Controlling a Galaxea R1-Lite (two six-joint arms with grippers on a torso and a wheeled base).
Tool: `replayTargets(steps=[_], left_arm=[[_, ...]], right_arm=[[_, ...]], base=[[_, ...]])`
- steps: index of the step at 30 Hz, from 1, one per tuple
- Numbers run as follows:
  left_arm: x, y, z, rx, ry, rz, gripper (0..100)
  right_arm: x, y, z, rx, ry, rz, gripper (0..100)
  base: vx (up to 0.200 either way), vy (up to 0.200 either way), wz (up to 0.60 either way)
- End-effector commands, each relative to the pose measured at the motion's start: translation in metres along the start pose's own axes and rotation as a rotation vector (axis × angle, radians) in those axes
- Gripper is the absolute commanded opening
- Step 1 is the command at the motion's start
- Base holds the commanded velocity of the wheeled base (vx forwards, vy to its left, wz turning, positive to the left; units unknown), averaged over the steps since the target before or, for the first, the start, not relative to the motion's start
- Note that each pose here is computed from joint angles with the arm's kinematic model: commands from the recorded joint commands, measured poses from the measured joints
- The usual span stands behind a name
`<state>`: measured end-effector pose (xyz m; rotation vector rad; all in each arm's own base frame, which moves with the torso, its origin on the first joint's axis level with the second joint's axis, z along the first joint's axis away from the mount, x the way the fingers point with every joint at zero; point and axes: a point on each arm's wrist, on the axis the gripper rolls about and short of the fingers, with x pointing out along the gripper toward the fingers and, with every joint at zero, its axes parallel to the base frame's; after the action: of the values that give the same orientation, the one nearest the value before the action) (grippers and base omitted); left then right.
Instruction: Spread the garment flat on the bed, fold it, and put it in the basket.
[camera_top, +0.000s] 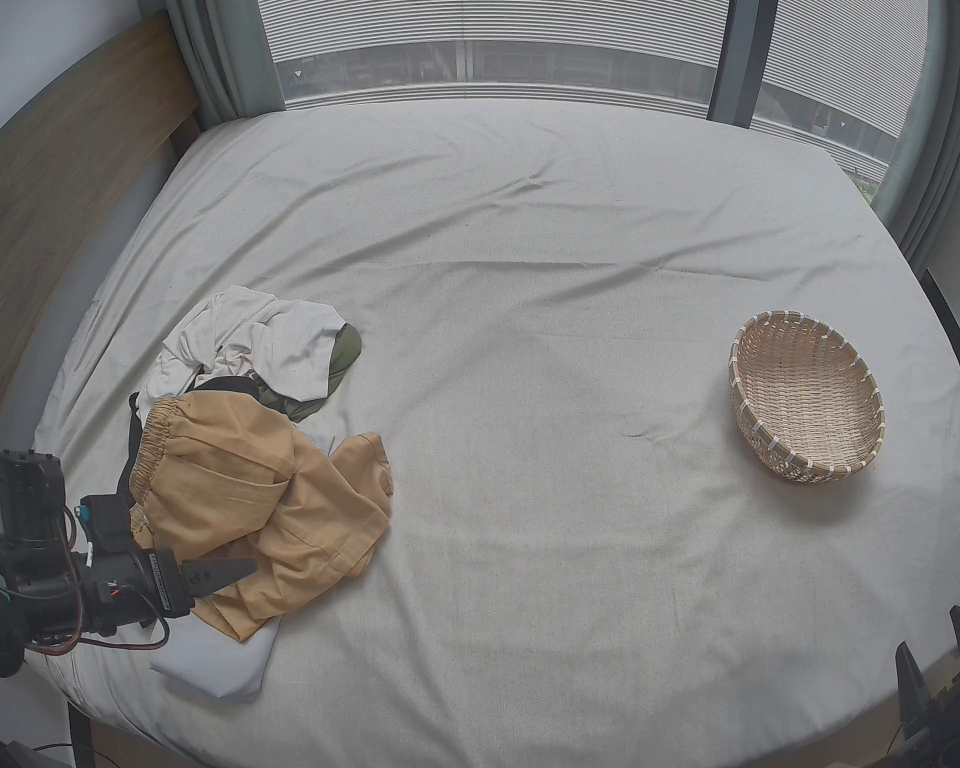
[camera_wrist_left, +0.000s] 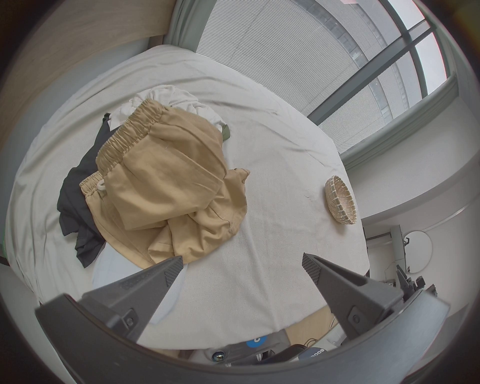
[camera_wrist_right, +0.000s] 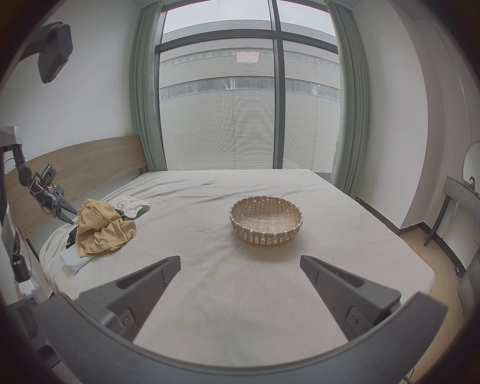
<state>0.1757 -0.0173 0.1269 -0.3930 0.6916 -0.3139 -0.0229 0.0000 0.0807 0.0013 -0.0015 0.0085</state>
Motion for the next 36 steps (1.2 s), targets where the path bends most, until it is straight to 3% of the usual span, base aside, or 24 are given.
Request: replayTargets(steps=[1,26,36], left_arm=[[0.025,0.016,-0.008,-0.046,0.091,0.045,100],[0.063,0.043,-0.028,-0.106,0.206,0.095,100],[0.085,0.054,-0.029,-0.092,0.167,0.089,100]], right_arm=[[0.0,0.0,-0.005,0.002,0.0,0.001,100],[0.0,0.0,-0.005,0.0,0.001,-0.001,100],[0.0,0.0,-0.005,0.0,0.0,-0.001,100]], base=[[0.0,0.0,0.0],[0.0,0.0,0.0],[0.0,0.0,0.0]])
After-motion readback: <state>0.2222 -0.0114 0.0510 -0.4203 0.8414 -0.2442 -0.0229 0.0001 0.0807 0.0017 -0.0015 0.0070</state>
